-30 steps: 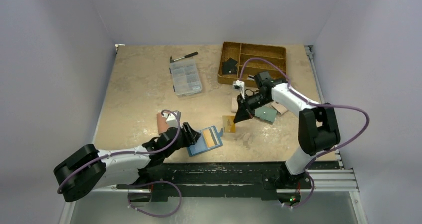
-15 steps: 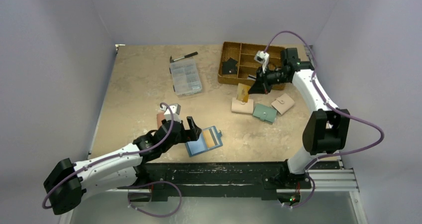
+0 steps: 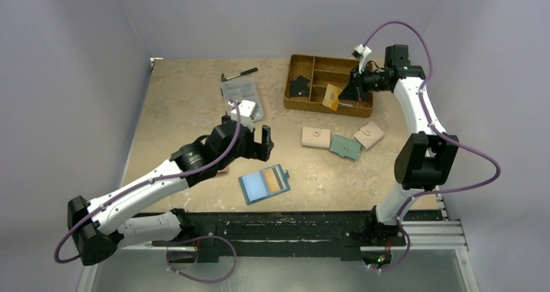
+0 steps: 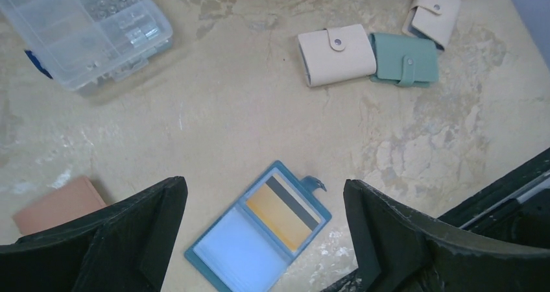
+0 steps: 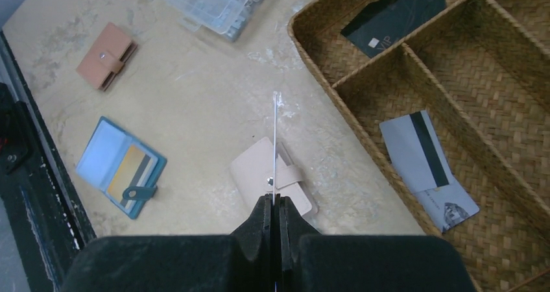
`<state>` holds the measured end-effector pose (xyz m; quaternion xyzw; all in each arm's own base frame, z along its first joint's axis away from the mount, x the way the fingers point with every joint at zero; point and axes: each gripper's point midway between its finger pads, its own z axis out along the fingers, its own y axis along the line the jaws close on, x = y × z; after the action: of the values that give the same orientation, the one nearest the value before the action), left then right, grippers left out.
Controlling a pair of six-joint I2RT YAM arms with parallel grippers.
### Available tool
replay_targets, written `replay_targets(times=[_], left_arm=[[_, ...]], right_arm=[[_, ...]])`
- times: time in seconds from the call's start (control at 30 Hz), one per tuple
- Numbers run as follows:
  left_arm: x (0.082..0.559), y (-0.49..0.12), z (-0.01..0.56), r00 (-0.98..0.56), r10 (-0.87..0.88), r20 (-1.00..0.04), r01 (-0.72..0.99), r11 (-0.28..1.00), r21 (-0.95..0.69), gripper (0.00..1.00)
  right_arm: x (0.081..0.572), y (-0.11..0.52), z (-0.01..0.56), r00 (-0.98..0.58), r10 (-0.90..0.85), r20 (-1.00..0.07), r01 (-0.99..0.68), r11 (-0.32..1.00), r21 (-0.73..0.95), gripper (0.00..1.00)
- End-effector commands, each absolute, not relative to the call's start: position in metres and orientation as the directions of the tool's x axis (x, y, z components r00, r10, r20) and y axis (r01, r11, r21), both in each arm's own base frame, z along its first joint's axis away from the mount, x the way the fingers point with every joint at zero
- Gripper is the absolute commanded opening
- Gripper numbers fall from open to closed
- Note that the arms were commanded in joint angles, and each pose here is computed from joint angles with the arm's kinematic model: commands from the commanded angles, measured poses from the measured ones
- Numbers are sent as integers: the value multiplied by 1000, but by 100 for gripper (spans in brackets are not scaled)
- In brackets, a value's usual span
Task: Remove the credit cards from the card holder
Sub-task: Place the credit card in the storage box.
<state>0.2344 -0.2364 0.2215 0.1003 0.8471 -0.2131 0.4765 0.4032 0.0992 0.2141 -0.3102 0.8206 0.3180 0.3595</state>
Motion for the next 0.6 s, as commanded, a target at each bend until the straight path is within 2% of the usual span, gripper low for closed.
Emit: replay_targets(times=[0.0,0.2,0.37,0.57], left_arm=[[247,-231,219,-495,229,-838,455,890,-25,99],[268,-229,197,-434,373,-820,471,870,147,99],[277,-239,184,-414,360,-836,473,870,140,99],[283,-233,168,-427,438,-791,464,857,224,99]], right_arm=[[422,91,236,-514,-263,-817,-726,640,251,0],[442,82,245,-509,-240,-826,-701,673,236,0],[457,76,240,-522,-219,-825,-678,693,245,0],[478,66,235,-535,-173,-827,-641,721,264,0]])
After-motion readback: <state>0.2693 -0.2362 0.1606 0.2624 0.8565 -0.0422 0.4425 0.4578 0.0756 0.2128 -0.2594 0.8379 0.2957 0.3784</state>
